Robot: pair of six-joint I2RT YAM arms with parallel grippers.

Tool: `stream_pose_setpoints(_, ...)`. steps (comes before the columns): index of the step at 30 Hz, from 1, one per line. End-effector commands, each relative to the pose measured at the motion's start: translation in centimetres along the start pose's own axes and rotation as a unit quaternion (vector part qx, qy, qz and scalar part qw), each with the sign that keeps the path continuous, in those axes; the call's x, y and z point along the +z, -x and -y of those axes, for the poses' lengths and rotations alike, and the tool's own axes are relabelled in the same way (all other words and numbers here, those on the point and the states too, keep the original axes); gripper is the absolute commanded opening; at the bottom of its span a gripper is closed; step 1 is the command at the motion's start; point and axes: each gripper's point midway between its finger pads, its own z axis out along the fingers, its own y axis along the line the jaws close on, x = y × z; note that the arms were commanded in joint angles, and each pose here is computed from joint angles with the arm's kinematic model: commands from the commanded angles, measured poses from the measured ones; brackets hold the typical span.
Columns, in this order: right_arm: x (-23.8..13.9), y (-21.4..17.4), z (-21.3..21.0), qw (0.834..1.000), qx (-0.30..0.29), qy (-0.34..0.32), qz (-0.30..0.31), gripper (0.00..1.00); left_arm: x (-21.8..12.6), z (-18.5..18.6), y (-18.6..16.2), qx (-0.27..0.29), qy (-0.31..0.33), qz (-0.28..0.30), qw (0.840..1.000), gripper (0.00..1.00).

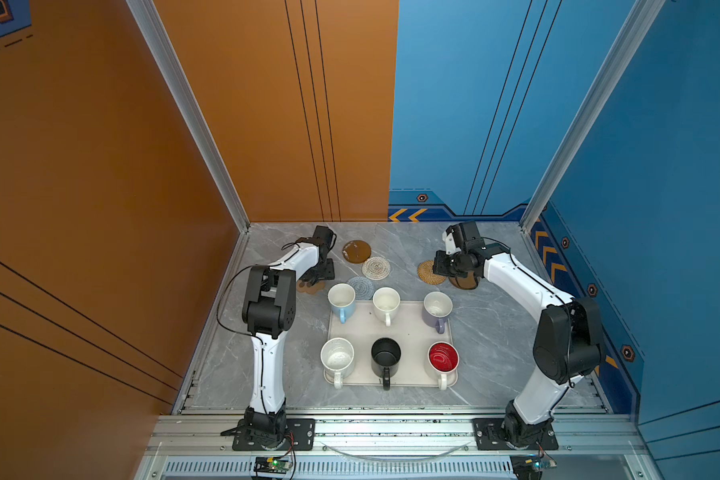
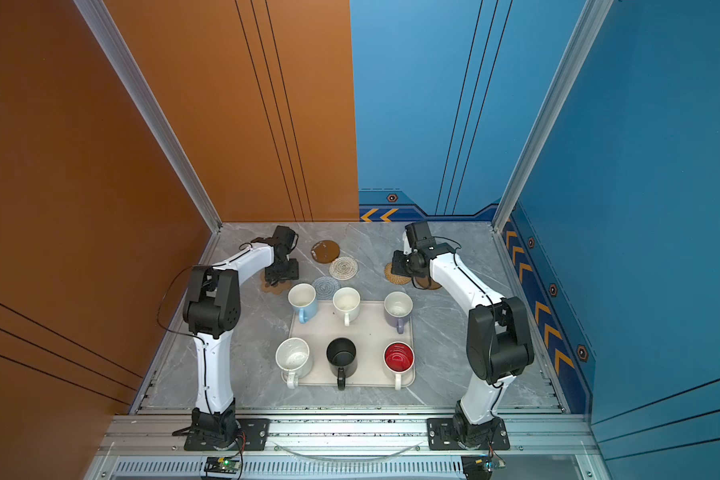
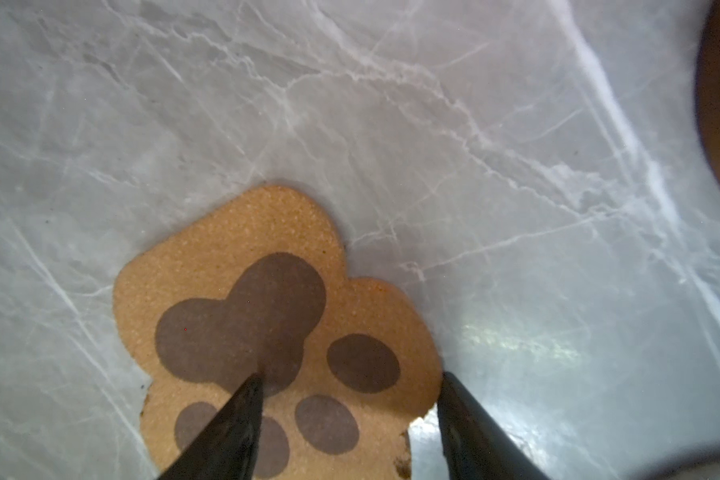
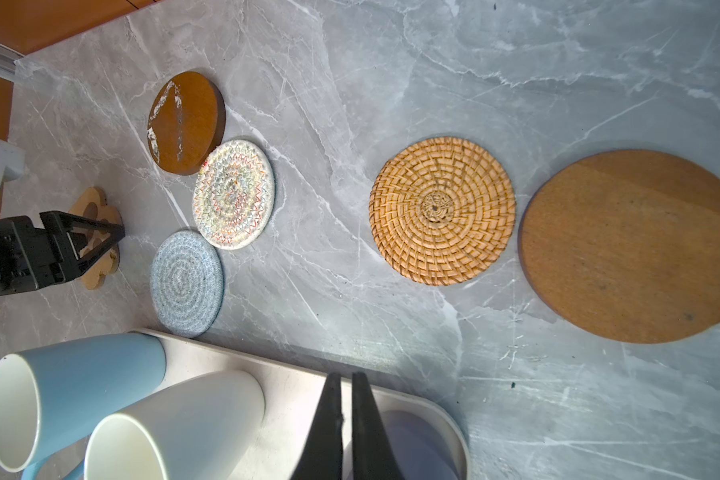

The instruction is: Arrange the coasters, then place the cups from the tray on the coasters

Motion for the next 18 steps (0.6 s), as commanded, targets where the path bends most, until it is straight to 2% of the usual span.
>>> stream_pose_setpoints(1, -1.2, 0.3, -0.7, 1.0, 0.0, 0.003, 0.003, 0.07, -0.7, 0.0, -0.4, 0.009, -0.002, -0.005, 1.0, 0.67)
stream_pose_setpoints(18, -1.6, 2.2, -3.4, 0.999, -0.02, 0.032, 0.017, 0.08, -7.6, 2.9, 3.3, 0.015, -0.05, 0.074, 0.996, 0.7)
